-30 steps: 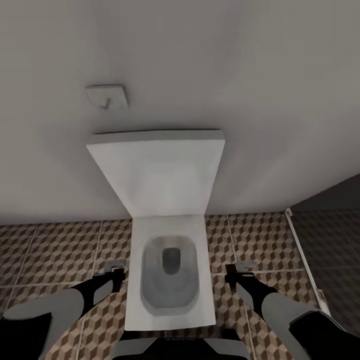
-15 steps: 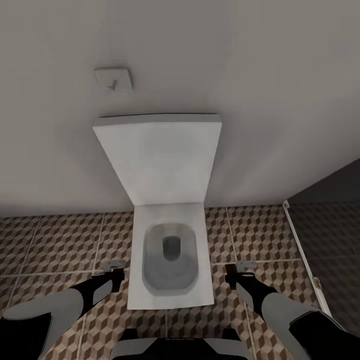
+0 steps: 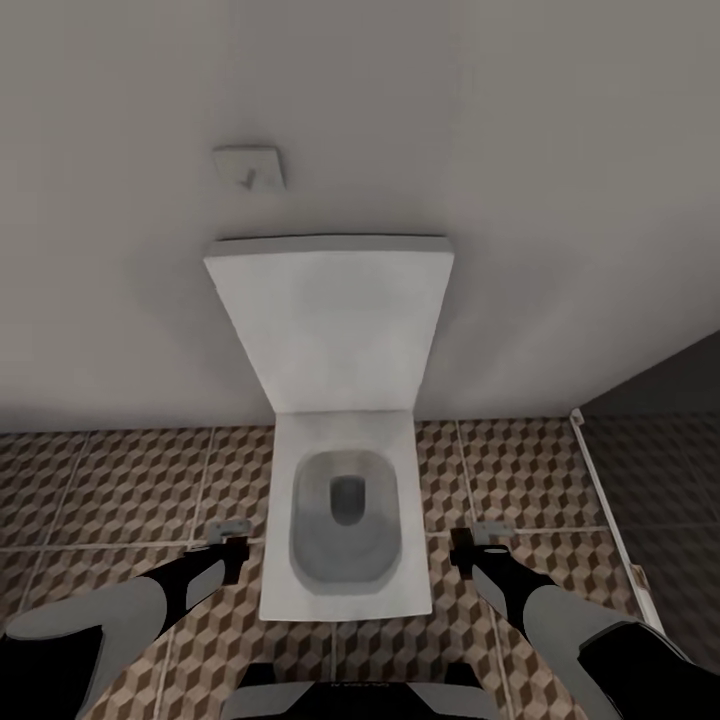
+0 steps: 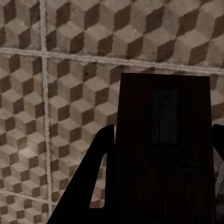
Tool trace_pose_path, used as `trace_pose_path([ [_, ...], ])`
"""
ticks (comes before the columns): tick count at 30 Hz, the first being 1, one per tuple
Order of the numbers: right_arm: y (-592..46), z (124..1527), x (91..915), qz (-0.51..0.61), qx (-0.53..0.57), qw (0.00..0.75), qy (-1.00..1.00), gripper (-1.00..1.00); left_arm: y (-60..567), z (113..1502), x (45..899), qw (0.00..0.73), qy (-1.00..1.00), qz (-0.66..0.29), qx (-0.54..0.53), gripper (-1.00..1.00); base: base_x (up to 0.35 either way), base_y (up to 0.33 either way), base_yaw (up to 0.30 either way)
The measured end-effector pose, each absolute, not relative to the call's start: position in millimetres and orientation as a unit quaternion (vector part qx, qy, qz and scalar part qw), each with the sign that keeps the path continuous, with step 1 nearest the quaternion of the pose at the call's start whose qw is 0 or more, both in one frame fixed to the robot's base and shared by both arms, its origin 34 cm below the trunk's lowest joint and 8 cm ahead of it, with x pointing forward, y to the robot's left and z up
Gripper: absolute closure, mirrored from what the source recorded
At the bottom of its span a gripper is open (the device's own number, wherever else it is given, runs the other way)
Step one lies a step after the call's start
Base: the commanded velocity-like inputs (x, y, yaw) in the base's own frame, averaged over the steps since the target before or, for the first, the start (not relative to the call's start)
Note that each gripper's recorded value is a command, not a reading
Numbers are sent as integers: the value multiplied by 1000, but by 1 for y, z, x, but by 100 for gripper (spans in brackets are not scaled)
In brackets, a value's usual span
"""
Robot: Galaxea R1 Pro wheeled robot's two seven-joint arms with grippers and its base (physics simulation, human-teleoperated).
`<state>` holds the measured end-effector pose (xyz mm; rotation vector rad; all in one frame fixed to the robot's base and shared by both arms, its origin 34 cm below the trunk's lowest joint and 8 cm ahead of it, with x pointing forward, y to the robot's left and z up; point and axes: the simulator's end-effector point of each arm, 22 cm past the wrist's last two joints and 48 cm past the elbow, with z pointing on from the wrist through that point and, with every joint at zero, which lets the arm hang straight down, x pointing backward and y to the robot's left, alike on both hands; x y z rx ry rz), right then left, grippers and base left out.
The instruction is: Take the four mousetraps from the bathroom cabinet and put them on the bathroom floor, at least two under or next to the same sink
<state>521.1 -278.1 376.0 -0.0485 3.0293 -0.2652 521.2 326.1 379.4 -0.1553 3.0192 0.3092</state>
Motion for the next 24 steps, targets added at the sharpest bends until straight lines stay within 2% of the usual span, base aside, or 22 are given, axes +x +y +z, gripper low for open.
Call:
trace_pose_path([
  [24, -278, 417, 527, -87, -15, 58, 994, 100, 324, 420, 527, 59, 992, 100, -52, 100, 0, 0, 17],
])
